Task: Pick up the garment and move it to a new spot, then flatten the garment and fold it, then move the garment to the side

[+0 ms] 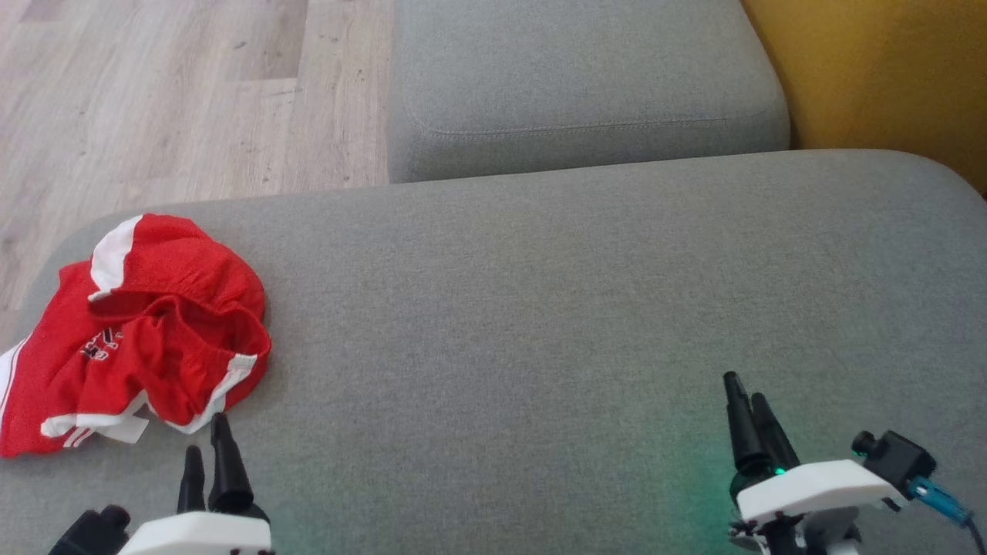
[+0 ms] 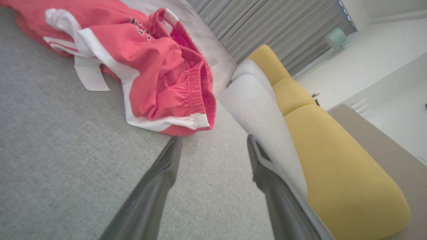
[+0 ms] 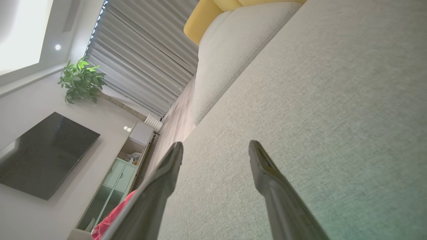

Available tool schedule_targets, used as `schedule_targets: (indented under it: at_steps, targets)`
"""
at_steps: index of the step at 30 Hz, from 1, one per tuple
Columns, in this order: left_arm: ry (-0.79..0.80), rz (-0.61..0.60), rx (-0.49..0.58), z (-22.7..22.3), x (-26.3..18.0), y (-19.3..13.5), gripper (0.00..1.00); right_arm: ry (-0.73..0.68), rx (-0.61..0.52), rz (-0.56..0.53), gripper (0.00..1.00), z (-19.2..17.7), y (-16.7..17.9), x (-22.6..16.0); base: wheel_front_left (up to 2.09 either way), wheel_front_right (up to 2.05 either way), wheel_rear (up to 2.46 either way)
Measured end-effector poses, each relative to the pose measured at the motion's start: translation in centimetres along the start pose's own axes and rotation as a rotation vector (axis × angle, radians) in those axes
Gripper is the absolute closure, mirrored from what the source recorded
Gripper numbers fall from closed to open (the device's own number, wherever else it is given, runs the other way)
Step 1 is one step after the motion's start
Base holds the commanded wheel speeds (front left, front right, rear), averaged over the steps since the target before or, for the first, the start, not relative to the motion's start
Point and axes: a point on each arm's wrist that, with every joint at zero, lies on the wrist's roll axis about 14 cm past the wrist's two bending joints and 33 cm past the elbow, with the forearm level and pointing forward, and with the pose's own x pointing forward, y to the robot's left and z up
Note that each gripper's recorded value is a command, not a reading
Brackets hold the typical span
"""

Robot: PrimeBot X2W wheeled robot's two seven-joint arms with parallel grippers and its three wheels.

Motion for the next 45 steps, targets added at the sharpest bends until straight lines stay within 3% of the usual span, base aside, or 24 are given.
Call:
schedule_targets:
  at_steps: [18, 45]
  targets:
    - [-0.047, -0.015, 0.24, 0.5, -0.8, -0.3, 0.0, 0.013, -0.258, 0.103, 0.0, -1.2, 2.9, 0.1, 0.0, 0.0, 0.0]
    - [-0.104, -0.081, 0.606, 0.5, -2.0, -1.7, 0.0, -0.032, -0.579, 0.173, 0.0, -1.3, 4.1, -0.7, 0.0, 0.0, 0.0]
